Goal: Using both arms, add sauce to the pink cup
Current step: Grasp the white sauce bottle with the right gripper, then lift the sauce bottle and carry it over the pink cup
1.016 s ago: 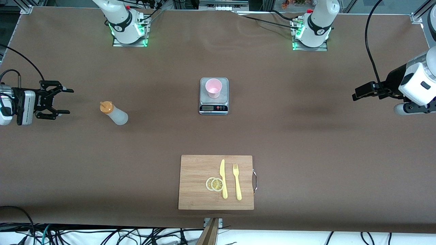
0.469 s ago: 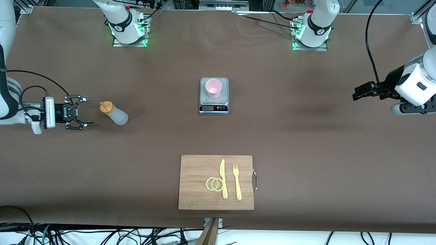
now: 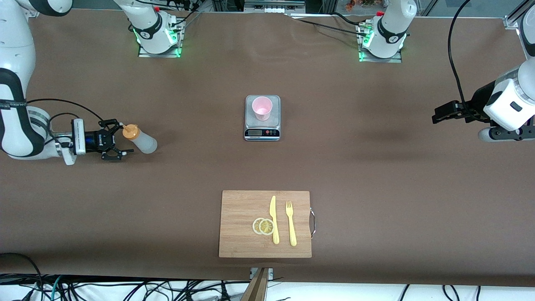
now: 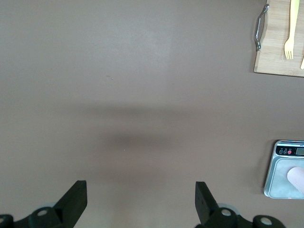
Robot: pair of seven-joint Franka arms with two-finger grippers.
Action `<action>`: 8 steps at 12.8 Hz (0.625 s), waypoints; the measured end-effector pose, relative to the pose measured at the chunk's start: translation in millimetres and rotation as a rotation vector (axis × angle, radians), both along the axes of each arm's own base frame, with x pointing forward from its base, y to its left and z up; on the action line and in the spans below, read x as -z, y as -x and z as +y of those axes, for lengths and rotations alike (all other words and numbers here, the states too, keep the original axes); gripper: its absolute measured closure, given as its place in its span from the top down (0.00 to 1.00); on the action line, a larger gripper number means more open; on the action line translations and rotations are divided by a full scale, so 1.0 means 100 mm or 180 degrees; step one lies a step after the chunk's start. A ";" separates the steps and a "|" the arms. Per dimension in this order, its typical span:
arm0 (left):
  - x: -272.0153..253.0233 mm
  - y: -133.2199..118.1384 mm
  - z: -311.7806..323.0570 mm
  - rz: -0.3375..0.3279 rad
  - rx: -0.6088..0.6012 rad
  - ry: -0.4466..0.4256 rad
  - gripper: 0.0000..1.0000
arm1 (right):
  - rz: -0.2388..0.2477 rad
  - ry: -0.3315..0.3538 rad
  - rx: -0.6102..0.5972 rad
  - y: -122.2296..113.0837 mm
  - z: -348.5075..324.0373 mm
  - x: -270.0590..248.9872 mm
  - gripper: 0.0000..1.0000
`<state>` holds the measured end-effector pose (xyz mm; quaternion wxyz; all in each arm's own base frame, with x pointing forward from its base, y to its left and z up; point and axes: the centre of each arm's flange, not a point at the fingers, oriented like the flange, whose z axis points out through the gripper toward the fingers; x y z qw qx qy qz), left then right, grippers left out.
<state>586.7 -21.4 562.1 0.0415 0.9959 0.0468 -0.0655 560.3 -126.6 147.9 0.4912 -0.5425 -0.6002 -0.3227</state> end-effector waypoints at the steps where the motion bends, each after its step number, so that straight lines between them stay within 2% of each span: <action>1: 0.00 0.00 0.00 0.0003 0.0001 0.0000 1.00 | -0.0032 -0.0077 -0.0029 0.03 0.02 0.10 1.00; 2: 0.01 0.00 -0.01 0.0004 0.0003 0.0000 1.00 | -0.0041 -0.0128 -0.0050 0.06 0.04 0.17 1.00; 4: 0.00 0.00 -0.01 0.0002 0.0004 0.0000 1.00 | -0.0043 -0.0213 -0.0090 0.08 0.08 0.24 0.94; 6: 0.00 0.00 -0.01 -0.0001 0.0005 0.0001 1.00 | -0.0058 -0.0256 -0.0123 0.06 0.15 0.23 0.67; 8: 0.00 0.00 0.00 -0.0002 0.0002 0.0001 1.00 | -0.0049 -0.0270 -0.0134 0.05 0.18 0.21 0.52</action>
